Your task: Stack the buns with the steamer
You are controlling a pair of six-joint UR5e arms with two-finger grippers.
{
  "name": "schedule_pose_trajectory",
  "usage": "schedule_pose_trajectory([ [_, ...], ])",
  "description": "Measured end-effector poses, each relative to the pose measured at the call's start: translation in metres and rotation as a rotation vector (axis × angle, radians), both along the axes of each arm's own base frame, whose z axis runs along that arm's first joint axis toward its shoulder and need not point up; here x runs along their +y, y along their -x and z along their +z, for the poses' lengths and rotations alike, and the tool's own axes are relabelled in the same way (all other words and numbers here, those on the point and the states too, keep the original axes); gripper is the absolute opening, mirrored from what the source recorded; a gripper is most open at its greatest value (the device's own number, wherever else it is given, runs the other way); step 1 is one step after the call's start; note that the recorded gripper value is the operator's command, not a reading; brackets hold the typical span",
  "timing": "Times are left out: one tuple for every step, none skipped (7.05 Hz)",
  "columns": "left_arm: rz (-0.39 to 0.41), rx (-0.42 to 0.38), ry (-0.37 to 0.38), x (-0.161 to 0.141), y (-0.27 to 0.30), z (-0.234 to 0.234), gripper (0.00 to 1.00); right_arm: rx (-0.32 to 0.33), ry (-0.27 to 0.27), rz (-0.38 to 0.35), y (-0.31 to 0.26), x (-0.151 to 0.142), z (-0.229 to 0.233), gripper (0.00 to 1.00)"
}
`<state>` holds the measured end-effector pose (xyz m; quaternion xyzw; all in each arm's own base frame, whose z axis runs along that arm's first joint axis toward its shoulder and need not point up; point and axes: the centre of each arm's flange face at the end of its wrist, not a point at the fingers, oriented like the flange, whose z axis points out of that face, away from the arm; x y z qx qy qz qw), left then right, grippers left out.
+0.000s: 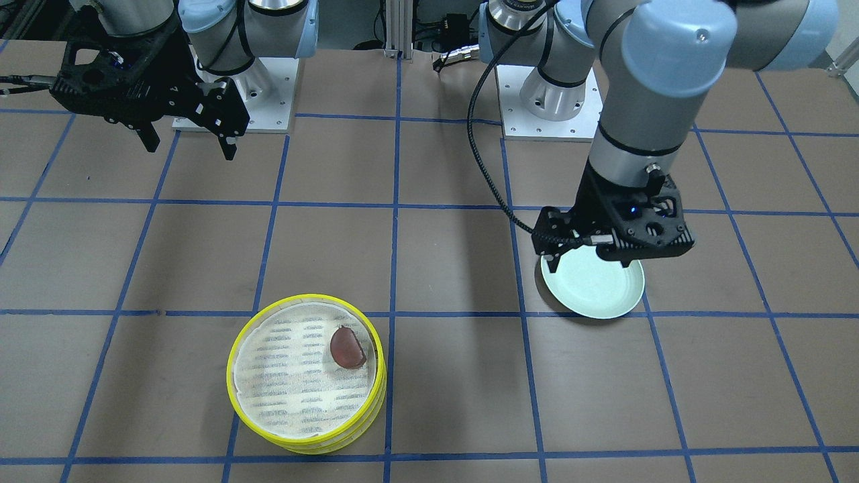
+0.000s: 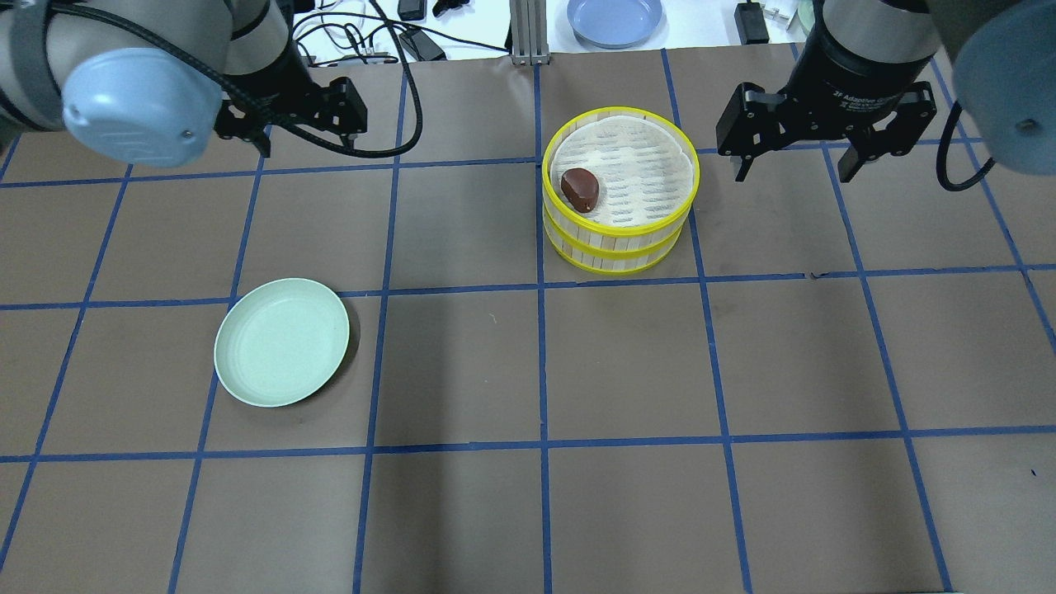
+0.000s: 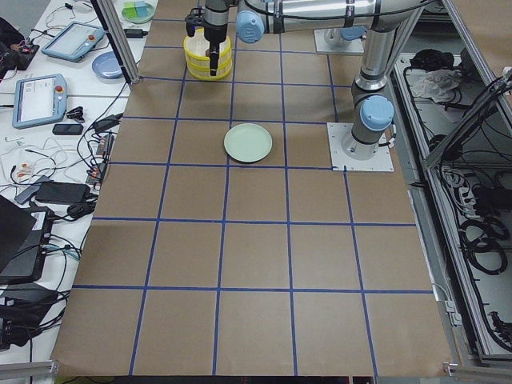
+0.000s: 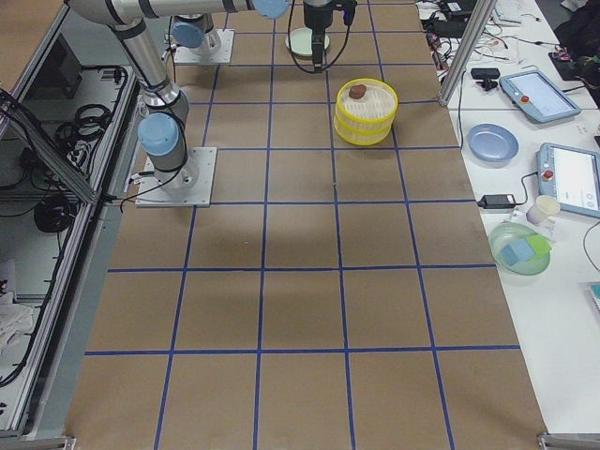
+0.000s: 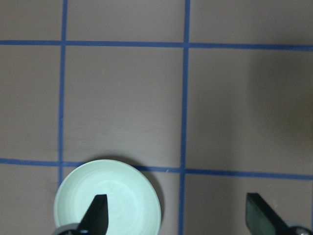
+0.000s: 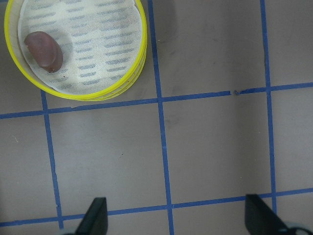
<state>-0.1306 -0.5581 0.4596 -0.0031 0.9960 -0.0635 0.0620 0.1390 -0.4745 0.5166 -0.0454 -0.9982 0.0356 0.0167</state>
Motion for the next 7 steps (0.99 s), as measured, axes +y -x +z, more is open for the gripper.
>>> schedule_pose_trajectory([
  [-0.039, -0.035, -0.048, 0.021, -0.015, 0.017, 1.0, 0.001, 0.0, -0.001, 0.0, 0.0, 0.0, 1.0],
  [-0.05, -0.04, -0.083, 0.035, -0.024, 0.026, 1.0, 0.003, 0.0, -0.001, 0.001, 0.0, 0.0, 1.0],
  [-0.055, -0.014, -0.099, 0.043, -0.024, 0.029, 1.0, 0.005, 0.0, -0.001, 0.001, -0.001, 0.0, 1.0],
  [-0.058, 0.029, -0.103, 0.046, -0.021, 0.03, 1.0, 0.005, 0.002, 0.0, 0.001, -0.001, 0.0, 1.0],
  [-0.059, 0.054, -0.105, 0.048, -0.018, 0.03, 1.0, 0.003, 0.007, 0.0, 0.001, -0.001, 0.001, 1.0],
  [-0.059, 0.064, -0.105, 0.048, -0.017, 0.03, 1.0, 0.002, 0.012, 0.001, 0.001, -0.001, 0.002, 1.0],
  [-0.06, 0.068, -0.103, 0.05, -0.016, 0.032, 1.0, 0.002, 0.014, 0.002, 0.001, -0.001, 0.003, 1.0],
])
